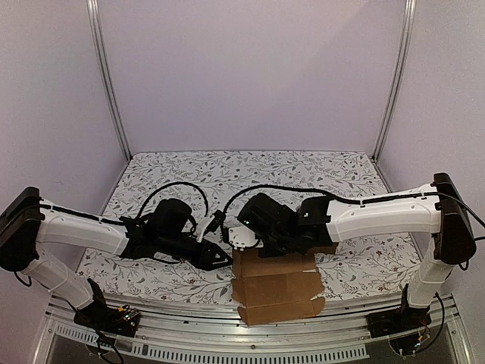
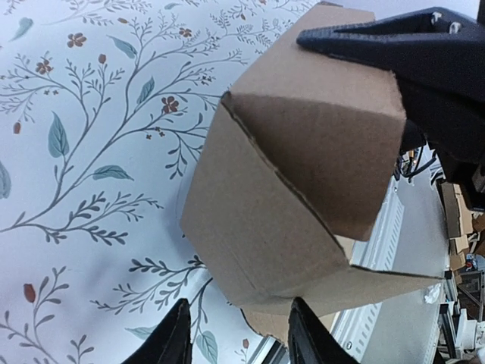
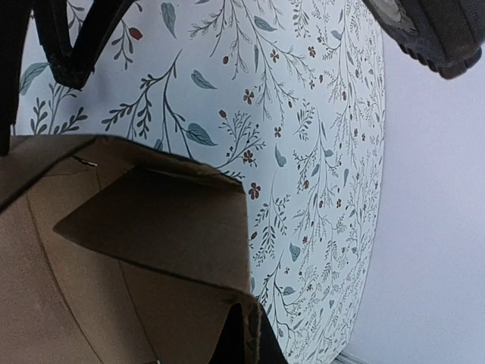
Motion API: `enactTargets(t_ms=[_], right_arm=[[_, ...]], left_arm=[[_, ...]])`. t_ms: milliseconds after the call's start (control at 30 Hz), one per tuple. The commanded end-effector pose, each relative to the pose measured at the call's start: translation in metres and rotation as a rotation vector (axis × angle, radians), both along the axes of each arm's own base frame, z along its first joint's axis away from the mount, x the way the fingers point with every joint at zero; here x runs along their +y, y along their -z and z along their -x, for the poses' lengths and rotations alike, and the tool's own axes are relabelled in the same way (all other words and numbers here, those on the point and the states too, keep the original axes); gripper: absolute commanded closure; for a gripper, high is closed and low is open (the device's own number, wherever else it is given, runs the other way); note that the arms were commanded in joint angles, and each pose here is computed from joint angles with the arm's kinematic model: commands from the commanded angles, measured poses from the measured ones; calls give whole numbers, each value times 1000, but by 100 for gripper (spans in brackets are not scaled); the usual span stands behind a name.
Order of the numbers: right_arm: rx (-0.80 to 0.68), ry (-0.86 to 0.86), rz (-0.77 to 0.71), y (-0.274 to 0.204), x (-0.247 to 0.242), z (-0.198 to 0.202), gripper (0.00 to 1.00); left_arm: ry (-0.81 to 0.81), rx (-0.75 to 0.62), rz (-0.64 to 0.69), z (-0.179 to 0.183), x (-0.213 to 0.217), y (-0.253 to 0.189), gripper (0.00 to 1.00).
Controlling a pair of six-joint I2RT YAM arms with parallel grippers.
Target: Fold the paper box
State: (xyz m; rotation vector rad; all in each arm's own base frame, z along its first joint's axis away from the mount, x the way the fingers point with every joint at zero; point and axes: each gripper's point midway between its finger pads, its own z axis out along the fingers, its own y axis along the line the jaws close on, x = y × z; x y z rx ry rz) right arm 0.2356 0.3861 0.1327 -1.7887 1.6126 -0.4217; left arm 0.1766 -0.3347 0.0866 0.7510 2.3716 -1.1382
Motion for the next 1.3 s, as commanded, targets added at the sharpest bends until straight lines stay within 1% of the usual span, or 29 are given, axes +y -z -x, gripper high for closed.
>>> enactTargets(t_ms=[0, 200, 533, 767, 967, 1100, 1267], right_arm=[[-133, 13, -82, -28, 8, -5, 100], [-227, 25, -79, -32, 14, -9, 100], [-303, 21, -69, -21, 21, -9, 100], [-303, 10, -46, -5, 26, -7, 100], [-284, 0, -46, 4, 29, -5, 100], [-277, 3, -43, 12, 31, -6, 100], [-279, 12, -45, 20, 31, -7, 100]], left_arm=[[12, -23, -13, 5, 1, 2, 57], [1, -47, -25, 0, 2, 2, 57], [-71, -115, -116, -17, 14, 13, 56], [-113, -150, -156, -25, 21, 19, 56], [-105, -157, -147, -27, 18, 20, 56], [-89, -169, -132, -27, 14, 20, 53], [-89, -182, -115, -28, 12, 18, 46]])
